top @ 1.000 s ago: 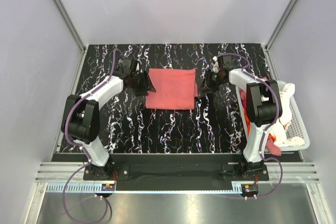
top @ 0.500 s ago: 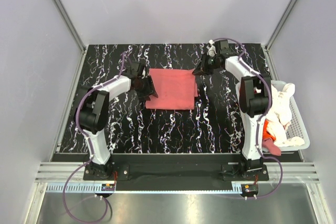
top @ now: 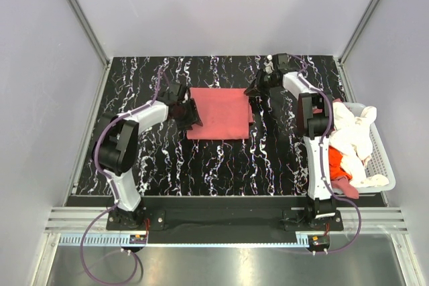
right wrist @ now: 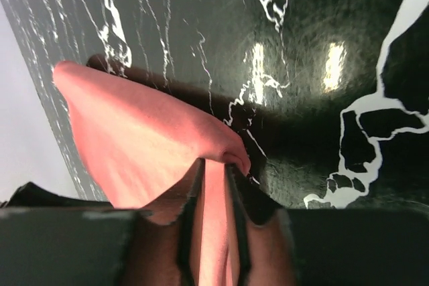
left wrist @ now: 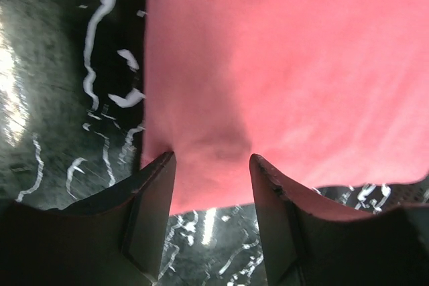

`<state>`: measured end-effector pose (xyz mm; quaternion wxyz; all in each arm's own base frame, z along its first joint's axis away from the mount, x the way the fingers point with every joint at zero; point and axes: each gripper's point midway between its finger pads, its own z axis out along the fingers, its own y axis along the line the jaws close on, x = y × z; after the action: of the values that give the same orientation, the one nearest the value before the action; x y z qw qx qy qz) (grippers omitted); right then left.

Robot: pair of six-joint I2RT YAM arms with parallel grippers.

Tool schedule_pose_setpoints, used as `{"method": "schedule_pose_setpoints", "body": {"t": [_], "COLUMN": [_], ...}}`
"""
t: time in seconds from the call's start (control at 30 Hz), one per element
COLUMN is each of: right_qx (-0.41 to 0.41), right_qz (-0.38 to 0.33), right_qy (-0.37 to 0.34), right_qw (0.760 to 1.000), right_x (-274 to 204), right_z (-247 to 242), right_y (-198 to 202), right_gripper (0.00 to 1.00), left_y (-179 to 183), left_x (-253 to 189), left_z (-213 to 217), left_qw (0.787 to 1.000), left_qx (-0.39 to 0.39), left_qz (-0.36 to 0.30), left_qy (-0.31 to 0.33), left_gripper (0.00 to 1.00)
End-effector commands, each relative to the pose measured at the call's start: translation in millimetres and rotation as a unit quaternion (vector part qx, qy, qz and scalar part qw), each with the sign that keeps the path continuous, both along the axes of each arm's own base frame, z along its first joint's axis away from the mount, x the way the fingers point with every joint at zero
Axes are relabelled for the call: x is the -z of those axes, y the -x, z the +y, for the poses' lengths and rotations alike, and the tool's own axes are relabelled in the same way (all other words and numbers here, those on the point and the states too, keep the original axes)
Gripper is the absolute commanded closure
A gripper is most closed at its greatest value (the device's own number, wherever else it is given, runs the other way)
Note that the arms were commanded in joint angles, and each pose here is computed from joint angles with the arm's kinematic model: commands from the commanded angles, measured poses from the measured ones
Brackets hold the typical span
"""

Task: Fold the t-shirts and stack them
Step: Fold the tshirt

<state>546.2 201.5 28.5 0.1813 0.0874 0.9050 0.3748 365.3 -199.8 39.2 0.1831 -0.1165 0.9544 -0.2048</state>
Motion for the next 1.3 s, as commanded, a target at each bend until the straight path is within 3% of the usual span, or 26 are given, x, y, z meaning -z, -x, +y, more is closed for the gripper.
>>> {"method": "schedule_pose_setpoints", "body": {"t": [0.0,0.1,0.2,0.27,0.43,0.53,0.7,0.77,1.0,1.13,1.27], "right_qx": [-0.001,-0.001,-0.011,-0.015,0.017,0.052,0.059,0.064,0.049,0.049,0.047], "right_qz": [-0.047,-0.069,-0.080,-0.075,-0.049,-0.048,-0.023,-0.022,0.016,0.012,0.001], "right_qy": [-0.024,-0.014,-0.006,0.005,0.057,0.101,0.105,0.111,0.118,0.111,0.110], "right_qw": [0.999,0.998,0.997,0.997,0.997,0.992,0.992,0.991,0.992,0.993,0.993], "right_x": [-50.2,-82.9,-101.8,-102.7,-85.5,-77.9,-63.3,-62.3,-28.0,-30.4,-36.2], "right_z": [2.1,-2.9,-7.7,-12.0,-33.5,-50.9,-52.8,-55.5,-54.0,-50.0,-46.6], "right_y": [-14.7,0.3,26.1,46.6,82.2,85.6,93.4,95.8,111.8,119.2,128.6], "right_gripper": [0.74,0.61,0.50,0.48,0.57,0.65,0.66,0.66,0.68,0.69,0.68], "left_y": [-24.8,-42.1,-60.6,-73.8,-78.1,-58.9,-24.2,-23.6,-18.0,-25.8,-26.3], "left_x": [-61.6,-93.5,-96.5,-96.5,-113.7,-121.3,-99.4,-83.1,-65.8,-45.5,-32.3], "left_z": [-14.4,-24.2,-19.6,-23.4,-57.2,-92.2,-142.3,-144.7,-182.0,-174.0,-180.0], "left_qw": [0.996,0.993,0.992,0.991,0.981,0.977,0.978,0.977,0.969,0.963,0.959], "left_qx": [0.011,0.038,0.045,0.054,0.113,0.141,0.162,0.156,0.165,0.150,0.170], "left_qz": [-0.076,-0.104,-0.111,-0.110,-0.115,-0.134,-0.134,-0.135,-0.156,-0.145,-0.145], "left_qy": [0.034,0.051,0.034,0.048,0.105,0.082,0.002,-0.048,-0.095,-0.169,-0.173], "left_gripper": [0.46,0.45,0.45,0.45,0.50,0.49,0.46,0.41,0.42,0.43,0.45]}}
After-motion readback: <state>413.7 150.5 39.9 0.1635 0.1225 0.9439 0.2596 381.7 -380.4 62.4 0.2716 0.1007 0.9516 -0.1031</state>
